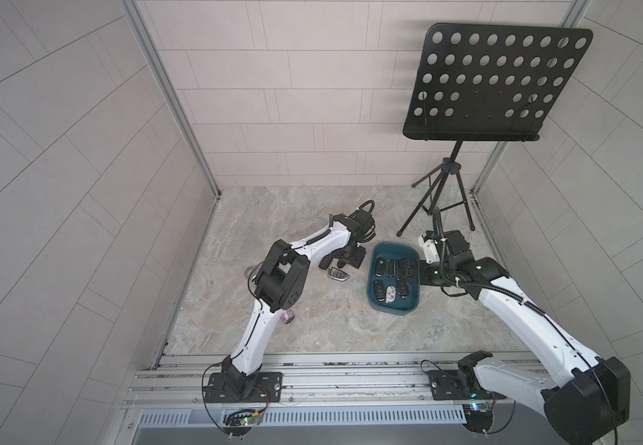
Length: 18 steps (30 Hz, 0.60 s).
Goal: Place the car key into the storage box
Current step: Pick up the car key from the center of the board.
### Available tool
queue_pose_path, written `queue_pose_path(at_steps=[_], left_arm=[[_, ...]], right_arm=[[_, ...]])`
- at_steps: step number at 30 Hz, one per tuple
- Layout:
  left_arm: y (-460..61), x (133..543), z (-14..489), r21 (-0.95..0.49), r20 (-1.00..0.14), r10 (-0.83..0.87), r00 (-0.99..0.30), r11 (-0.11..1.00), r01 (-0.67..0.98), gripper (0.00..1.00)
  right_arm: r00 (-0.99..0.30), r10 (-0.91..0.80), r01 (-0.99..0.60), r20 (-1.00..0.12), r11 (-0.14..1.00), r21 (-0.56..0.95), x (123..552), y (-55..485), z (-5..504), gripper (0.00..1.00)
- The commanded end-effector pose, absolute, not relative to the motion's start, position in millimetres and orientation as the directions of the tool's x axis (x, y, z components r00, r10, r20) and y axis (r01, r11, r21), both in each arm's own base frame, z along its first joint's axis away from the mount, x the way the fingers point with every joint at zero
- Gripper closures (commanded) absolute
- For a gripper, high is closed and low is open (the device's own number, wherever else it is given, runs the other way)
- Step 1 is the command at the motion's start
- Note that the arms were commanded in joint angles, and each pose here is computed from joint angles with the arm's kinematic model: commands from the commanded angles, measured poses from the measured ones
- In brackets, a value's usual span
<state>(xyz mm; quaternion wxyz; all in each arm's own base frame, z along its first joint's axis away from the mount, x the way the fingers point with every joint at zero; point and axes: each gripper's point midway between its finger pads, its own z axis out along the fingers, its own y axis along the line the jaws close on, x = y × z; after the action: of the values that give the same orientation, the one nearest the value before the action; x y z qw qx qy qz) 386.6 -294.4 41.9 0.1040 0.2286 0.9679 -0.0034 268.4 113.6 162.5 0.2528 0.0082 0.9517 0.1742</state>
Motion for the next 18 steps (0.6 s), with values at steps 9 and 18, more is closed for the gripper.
queue_pose_path(at_steps=[9,18], left_arm=[[-284.4,395.8,29.6,0.091,-0.17,0.462,-0.87,0.887,0.453,0.35],[-284.1,394.5,16.4,0.075,-0.145,0.455,-0.879,0.891,0.449,0.48]], right_arm=[[-0.864,0.105,-0.081,-0.493,0.936,0.341,269.0,112.5,164.8,0.0],[-0.871,0.106,-0.076,-0.481,0.936,0.344,269.0,113.3,160.9,0.0]])
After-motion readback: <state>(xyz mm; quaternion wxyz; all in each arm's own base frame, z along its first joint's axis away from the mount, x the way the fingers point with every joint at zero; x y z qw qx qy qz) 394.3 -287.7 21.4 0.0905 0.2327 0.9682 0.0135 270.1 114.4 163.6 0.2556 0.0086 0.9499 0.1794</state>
